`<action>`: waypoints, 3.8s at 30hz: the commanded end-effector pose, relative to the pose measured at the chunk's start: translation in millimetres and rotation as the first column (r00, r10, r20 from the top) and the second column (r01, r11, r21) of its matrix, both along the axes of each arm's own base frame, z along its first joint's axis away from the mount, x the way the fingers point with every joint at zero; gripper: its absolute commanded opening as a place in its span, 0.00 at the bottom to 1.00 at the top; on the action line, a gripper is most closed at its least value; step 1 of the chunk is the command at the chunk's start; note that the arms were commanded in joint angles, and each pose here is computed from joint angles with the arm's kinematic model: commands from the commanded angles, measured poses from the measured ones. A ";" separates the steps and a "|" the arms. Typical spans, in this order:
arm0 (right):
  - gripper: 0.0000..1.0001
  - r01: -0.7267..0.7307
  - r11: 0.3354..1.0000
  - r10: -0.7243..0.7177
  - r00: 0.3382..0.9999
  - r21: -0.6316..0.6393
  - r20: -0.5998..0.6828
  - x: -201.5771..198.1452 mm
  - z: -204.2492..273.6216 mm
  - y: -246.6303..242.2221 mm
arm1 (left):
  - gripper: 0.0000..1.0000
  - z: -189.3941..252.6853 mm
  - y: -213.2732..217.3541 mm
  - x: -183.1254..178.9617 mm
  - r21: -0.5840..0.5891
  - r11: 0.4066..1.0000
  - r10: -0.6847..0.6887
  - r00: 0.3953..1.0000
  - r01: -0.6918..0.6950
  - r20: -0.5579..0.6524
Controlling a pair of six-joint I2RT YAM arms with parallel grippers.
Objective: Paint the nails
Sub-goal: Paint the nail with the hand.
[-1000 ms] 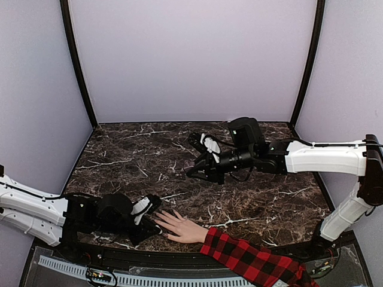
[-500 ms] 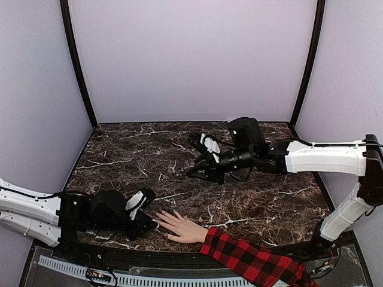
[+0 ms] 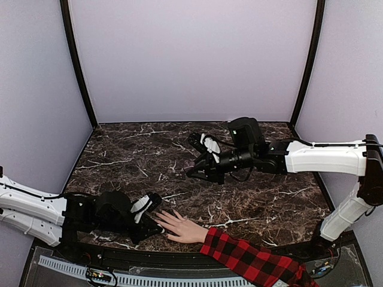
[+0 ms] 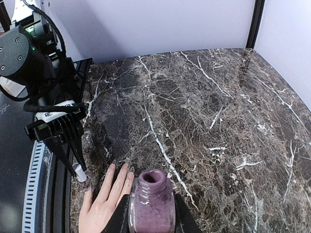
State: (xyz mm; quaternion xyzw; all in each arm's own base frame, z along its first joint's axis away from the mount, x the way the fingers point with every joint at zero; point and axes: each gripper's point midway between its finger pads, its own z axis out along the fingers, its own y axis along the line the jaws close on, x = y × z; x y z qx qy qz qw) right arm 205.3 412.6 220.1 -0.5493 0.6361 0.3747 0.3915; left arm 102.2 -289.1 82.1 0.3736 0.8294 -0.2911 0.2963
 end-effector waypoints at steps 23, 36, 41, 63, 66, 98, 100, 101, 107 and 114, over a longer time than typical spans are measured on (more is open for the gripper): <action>0.00 0.007 1.000 -0.008 1.000 0.024 0.025 6.0 8.5 1.8 | 0.00 -10.2 15.7 12.2 0.089 0.994 0.069 0.997 -0.070 0.016; 0.00 0.002 1.000 -0.003 1.000 0.025 0.022 5.3 7.5 1.9 | 0.00 10.2 22.4 16.7 0.022 0.994 0.102 0.994 -0.103 0.047; 0.00 0.002 1.000 -0.003 1.000 0.026 0.022 5.6 7.9 2.4 | 0.00 27.2 16.9 13.6 -0.053 0.996 0.073 0.995 -0.070 0.062; 0.00 0.006 1.000 -0.006 1.000 0.021 0.023 5.7 5.6 1.5 | 0.00 10.5 -8.7 3.9 -0.048 0.999 -0.018 1.000 0.018 0.008; 0.00 0.006 1.000 -0.006 1.000 0.021 0.023 6.0 5.5 1.6 | 0.00 7.0 -8.3 3.8 -0.035 0.999 -0.018 1.000 0.018 0.002; 0.00 0.011 1.000 -0.012 1.000 0.025 0.029 7.1 8.8 1.3 | 0.00 2.8 30.6 17.5 0.101 0.990 0.096 0.994 -0.101 0.047; 0.00 0.007 1.000 -0.007 1.000 0.025 0.028 6.2 8.8 1.9 | 0.00 10.9 30.2 19.7 0.086 0.991 0.098 0.993 -0.103 0.061; 0.00 0.008 1.000 -0.009 1.000 0.027 0.028 6.5 9.4 2.0 | 0.00 14.5 29.0 20.2 0.078 0.992 0.094 0.993 -0.099 0.068; 0.00 0.014 0.999 -0.015 0.999 0.035 0.036 6.6 12.7 0.6 | 0.00 39.8 21.6 23.9 0.007 0.996 0.084 0.991 -0.085 0.106; 0.00 0.011 0.998 -0.014 0.999 0.059 0.052 5.5 21.5 -0.2 | 0.00 81.5 17.3 47.9 -0.095 0.991 0.105 0.985 -0.093 0.136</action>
